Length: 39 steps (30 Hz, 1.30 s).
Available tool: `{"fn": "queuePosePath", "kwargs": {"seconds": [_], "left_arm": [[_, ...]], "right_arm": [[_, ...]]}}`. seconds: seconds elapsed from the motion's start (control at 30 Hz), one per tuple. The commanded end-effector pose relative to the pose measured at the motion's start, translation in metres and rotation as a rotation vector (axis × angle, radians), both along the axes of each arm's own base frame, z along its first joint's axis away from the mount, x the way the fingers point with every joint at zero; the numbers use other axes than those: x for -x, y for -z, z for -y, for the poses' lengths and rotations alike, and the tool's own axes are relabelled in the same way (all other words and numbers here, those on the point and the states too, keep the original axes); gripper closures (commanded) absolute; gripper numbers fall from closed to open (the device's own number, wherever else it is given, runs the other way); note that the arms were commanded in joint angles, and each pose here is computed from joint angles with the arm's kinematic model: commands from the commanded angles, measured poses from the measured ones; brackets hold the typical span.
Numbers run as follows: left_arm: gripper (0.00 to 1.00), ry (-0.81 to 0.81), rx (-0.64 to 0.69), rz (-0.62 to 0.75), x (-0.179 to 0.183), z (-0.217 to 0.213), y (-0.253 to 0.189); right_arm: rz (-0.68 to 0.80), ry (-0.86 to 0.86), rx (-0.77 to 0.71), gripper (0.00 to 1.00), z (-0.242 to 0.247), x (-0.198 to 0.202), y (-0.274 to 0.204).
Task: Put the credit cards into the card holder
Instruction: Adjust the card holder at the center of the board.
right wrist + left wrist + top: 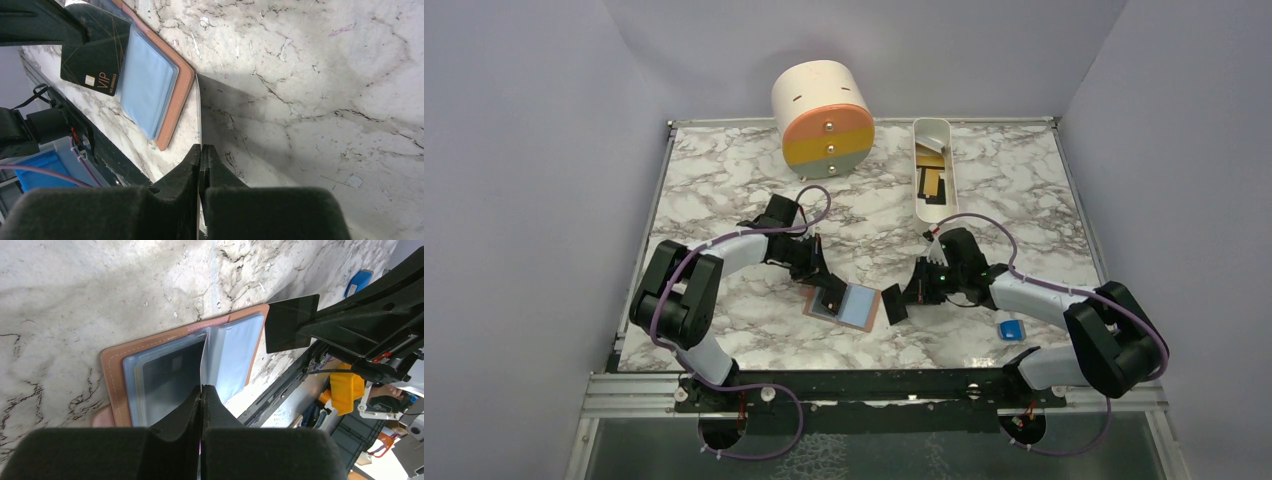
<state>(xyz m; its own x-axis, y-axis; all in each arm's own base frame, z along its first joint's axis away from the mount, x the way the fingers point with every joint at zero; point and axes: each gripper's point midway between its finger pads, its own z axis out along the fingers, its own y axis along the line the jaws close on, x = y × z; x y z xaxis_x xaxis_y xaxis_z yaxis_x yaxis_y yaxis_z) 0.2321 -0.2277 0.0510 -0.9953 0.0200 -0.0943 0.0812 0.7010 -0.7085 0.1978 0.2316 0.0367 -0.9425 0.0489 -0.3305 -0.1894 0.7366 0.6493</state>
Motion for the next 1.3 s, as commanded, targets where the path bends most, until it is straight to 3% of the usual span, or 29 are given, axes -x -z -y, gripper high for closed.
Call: {"fn": "queuePosePath", "kwargs": {"seconds": [0.0,0.87,1.27], "left_arm": [[1.00,0.040,0.019,-0.033,0.012,-0.002,0.005],[1.00,0.033,0.127,-0.050,0.021,0.008,0.014],[1.00,-0.191,0.054,-0.066,0.006,0.001,0.035]], "right_arm": [[0.000,-0.013,-0.018,0.99,-0.005,0.000,-0.001],[-0.062,0.018,-0.108,0.99,-0.007,0.021,-0.012],[0.020,0.054,-0.115,0.99,-0.029,-0.031,-0.025]]}}
